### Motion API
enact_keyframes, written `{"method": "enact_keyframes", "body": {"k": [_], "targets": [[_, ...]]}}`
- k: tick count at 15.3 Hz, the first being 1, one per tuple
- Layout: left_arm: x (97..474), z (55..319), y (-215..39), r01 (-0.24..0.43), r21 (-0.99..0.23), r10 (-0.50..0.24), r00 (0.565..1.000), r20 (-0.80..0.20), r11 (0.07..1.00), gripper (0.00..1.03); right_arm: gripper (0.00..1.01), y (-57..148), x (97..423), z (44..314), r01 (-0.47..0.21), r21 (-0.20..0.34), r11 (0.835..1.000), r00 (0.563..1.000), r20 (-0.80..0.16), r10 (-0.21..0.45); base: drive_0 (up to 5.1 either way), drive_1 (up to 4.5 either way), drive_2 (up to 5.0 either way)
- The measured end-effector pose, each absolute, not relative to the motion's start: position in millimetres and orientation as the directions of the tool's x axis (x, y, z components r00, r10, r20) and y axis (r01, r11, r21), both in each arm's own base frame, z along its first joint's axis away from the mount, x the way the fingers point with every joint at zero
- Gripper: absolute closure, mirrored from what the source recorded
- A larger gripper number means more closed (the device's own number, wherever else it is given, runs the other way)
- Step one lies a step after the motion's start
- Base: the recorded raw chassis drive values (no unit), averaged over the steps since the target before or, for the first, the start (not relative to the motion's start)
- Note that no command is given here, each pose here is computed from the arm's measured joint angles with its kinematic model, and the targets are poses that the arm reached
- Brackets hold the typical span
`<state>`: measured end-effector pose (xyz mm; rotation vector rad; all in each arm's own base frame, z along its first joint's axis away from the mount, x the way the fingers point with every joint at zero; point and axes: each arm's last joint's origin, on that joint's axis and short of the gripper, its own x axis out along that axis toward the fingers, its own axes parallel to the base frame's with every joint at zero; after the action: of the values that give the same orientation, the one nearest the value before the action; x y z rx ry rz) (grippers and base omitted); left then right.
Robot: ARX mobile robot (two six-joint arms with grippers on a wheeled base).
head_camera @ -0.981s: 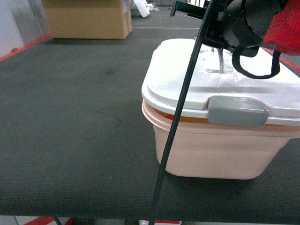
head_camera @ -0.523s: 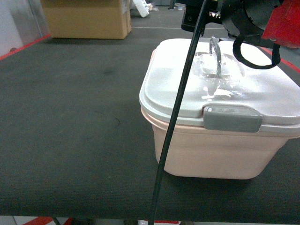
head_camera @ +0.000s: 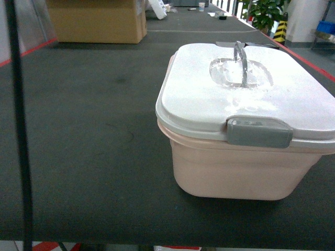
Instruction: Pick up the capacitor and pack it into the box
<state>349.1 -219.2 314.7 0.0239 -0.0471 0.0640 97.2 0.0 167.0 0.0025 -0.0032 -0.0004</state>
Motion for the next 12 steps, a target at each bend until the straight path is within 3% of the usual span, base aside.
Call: {"method": "enact_keyframes", "body": {"k": [4, 7, 12], "targets": [[285.5, 314.7, -133.3, -0.181, 0.041, 0.17, 0.966, 0.194, 0.983, 0.05, 0.03, 0.0, 97.2, 167.0, 0.0, 0.002, 1.0, 1.0, 0.003, 0.0, 0.0, 0.0, 0.0], [246.5, 288.3, -93.4, -0.264, 0.065, 0.248, 0.951, 0.185, 0.962, 0.05, 0.03, 0.0, 97.2, 167.0, 0.0, 0.002, 1.0, 1.0, 0.003, 0.0, 0.0, 0.0, 0.0], [236.7, 286.2, -87.3, -0.272, 0.058, 0.257, 0.948, 0.189, 0.961, 0.05, 0.03, 0.0, 97.2, 167.0, 0.0, 0.002, 1.0, 1.0, 0.003, 0.0, 0.0, 0.0, 0.0]]}}
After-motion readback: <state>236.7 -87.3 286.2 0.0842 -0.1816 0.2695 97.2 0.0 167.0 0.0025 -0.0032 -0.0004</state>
